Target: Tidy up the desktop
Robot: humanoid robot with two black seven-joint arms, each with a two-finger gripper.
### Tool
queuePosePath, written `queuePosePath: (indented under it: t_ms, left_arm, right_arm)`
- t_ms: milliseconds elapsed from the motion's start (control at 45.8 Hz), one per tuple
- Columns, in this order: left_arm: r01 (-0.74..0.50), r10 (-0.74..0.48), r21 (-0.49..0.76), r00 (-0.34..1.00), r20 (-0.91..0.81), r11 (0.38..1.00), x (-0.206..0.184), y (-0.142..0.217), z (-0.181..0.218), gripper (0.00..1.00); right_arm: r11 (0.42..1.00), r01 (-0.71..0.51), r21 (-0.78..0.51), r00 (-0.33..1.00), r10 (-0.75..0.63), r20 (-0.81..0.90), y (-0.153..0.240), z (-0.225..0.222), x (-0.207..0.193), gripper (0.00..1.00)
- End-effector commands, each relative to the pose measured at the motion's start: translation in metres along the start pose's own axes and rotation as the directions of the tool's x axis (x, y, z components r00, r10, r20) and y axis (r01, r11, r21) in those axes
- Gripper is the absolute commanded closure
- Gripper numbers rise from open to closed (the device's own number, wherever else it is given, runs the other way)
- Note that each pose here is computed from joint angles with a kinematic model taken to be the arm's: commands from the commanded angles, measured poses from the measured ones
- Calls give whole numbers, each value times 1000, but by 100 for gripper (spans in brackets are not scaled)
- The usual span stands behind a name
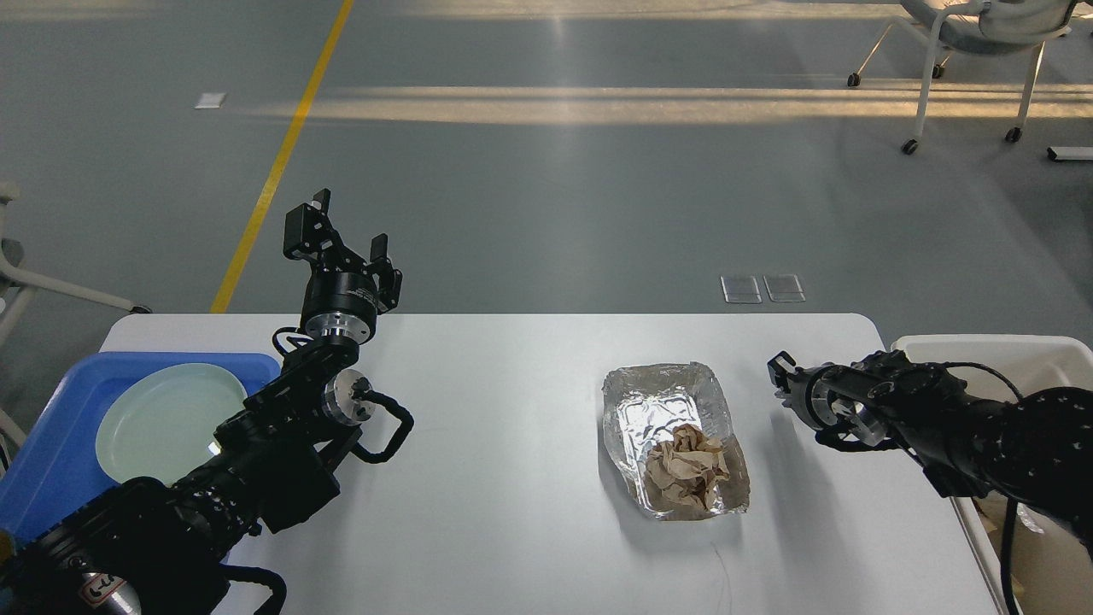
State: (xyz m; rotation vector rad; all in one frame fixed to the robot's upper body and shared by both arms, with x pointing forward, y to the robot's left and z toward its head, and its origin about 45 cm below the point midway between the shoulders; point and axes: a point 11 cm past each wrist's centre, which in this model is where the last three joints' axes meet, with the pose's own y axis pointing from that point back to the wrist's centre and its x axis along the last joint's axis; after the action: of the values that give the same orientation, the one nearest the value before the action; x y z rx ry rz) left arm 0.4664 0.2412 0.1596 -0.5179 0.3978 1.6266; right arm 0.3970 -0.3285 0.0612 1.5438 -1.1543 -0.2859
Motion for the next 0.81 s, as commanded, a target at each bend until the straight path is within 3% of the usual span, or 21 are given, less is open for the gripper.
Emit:
queuePosePath:
  t_ms: [0,87,131,787]
  left_arm:
    - [0,0,0,1000,0,1000,0,0,0,1]
    - [0,0,0,1000,0,1000,0,0,0,1]
    - [0,0,0,1000,0,1000,0,0,0,1]
    - [0,0,0,1000,0,1000,0,0,0,1]
  right_arm:
    - [1000,-7,1,1000,7,-5,1,-1,3,65]
    - [1000,-14,1,1000,14,-7,1,-1,6,42]
    - [1000,-20,-2,1000,20,-12,1,1,8,35]
    - [977,-215,8,923,206,-326,16,6,70,35]
